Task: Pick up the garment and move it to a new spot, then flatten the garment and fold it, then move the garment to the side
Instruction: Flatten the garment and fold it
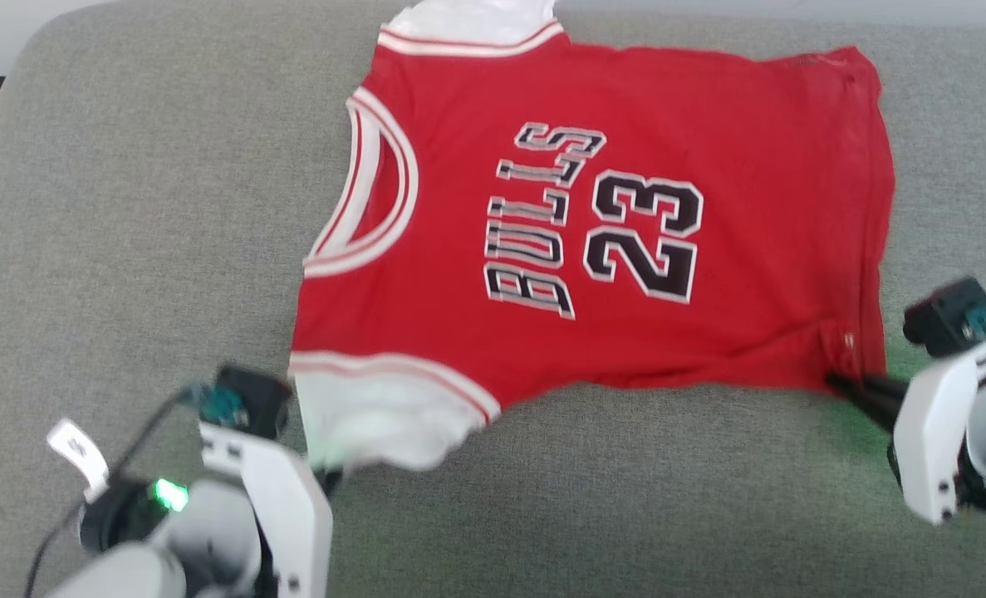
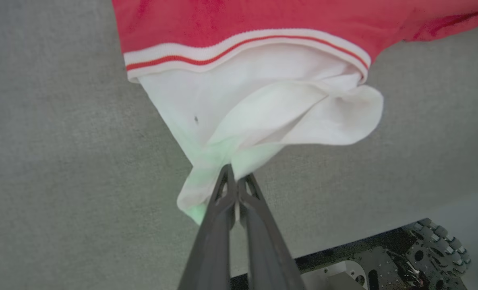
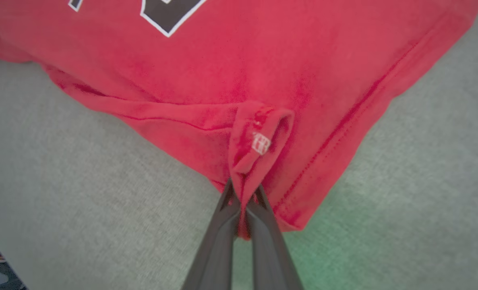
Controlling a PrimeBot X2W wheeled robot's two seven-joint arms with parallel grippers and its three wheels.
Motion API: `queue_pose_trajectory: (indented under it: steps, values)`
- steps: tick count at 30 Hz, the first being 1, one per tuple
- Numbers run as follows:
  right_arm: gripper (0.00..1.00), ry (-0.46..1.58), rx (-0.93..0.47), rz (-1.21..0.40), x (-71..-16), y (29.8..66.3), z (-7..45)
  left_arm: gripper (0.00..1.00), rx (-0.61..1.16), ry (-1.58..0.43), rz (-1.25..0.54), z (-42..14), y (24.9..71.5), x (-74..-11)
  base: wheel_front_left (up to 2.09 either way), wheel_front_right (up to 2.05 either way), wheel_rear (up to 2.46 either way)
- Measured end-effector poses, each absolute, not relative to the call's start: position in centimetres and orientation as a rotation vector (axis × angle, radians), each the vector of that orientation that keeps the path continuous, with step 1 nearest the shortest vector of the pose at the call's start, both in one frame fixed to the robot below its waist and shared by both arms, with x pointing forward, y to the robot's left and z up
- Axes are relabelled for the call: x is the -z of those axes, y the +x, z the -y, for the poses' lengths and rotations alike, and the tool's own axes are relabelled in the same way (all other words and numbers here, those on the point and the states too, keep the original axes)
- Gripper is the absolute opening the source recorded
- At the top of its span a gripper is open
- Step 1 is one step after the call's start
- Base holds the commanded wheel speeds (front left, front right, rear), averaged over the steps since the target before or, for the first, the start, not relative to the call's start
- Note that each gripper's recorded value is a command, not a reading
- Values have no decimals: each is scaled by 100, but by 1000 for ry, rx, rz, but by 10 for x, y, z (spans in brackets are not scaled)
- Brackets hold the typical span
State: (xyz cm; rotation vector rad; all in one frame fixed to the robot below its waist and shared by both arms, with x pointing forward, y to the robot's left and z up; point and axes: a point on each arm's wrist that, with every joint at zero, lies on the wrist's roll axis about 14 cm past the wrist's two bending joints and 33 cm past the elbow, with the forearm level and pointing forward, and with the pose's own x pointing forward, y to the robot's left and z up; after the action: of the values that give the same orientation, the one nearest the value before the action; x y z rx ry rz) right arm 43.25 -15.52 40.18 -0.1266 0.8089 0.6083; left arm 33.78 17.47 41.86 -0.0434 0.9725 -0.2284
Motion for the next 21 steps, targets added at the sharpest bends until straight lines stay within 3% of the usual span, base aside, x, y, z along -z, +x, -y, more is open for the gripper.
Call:
queue_pose_trajectory:
  steps: [10,14,21]
  values:
    - [0,-83,-670,-993,-381,365,165,0,203,-118,-1206,-163,265,-397,0,0,0]
    - [0,-47,-646,-964,-388,368,170,0,197,-78,-1137,-170,282,-411,0,0,0]
    - [0,-7,-568,-801,-422,404,177,0,211,121,-808,-192,369,-480,0,0,0]
